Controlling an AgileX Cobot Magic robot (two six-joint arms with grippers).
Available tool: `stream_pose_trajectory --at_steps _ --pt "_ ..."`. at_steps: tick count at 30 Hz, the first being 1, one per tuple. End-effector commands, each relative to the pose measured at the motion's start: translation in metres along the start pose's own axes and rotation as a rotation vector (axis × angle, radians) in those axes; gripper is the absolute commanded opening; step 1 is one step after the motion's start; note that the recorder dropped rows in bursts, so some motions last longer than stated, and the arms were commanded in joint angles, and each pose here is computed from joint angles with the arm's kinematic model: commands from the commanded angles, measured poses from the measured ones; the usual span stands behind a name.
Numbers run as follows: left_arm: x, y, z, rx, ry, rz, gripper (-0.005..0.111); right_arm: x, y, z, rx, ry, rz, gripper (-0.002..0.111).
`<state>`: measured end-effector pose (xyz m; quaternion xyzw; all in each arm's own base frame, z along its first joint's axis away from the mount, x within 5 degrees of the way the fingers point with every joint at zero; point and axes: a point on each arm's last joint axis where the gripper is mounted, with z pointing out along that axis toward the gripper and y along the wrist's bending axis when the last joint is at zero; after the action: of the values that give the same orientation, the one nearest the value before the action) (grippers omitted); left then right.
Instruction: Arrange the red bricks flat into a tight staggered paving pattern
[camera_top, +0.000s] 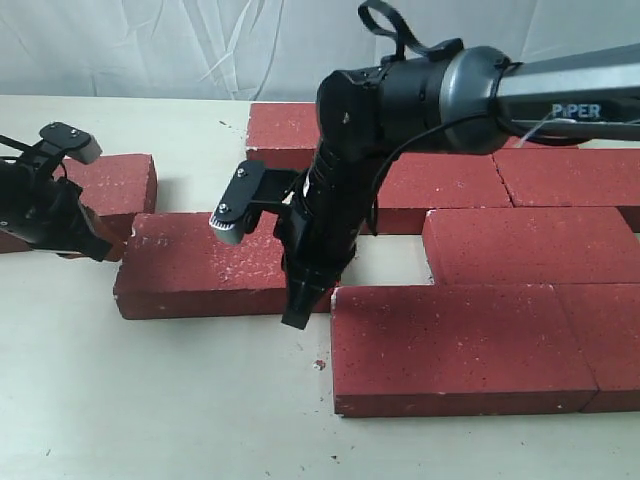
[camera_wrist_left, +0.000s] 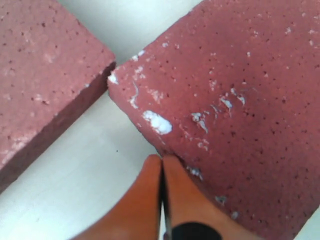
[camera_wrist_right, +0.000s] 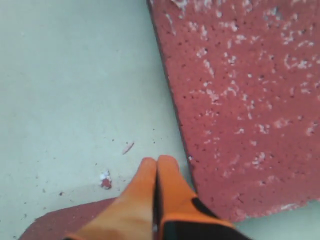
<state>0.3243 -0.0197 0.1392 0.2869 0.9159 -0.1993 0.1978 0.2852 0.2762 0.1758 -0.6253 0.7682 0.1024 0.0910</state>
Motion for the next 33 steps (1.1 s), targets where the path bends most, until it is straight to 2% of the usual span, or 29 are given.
stream_pose_trajectory --at_steps 1,13,19,24,33 --pt "-0.004 0.000 0.001 0.004 -0.038 -0.020 0.000 0.003 0.001 -0.021 0.004 -0.017 0.021 -0.001" --pt "-0.001 0.002 0.009 0.022 -0.041 -0.025 0.000 0.045 -0.057 -0.046 0.117 -0.077 0.306 -0.001" --pt "-0.003 0.002 0.009 0.031 -0.060 -0.039 0.000 0.065 -0.078 -0.052 0.158 -0.102 0.383 -0.001" --pt "-0.005 -0.004 0.013 0.042 -0.053 -0.023 0.000 0.081 -0.091 -0.054 0.184 -0.115 0.441 -0.001" --pt "-0.010 -0.017 0.030 0.049 -0.025 0.024 0.000 0.084 -0.093 -0.055 0.180 -0.124 0.460 -0.001"
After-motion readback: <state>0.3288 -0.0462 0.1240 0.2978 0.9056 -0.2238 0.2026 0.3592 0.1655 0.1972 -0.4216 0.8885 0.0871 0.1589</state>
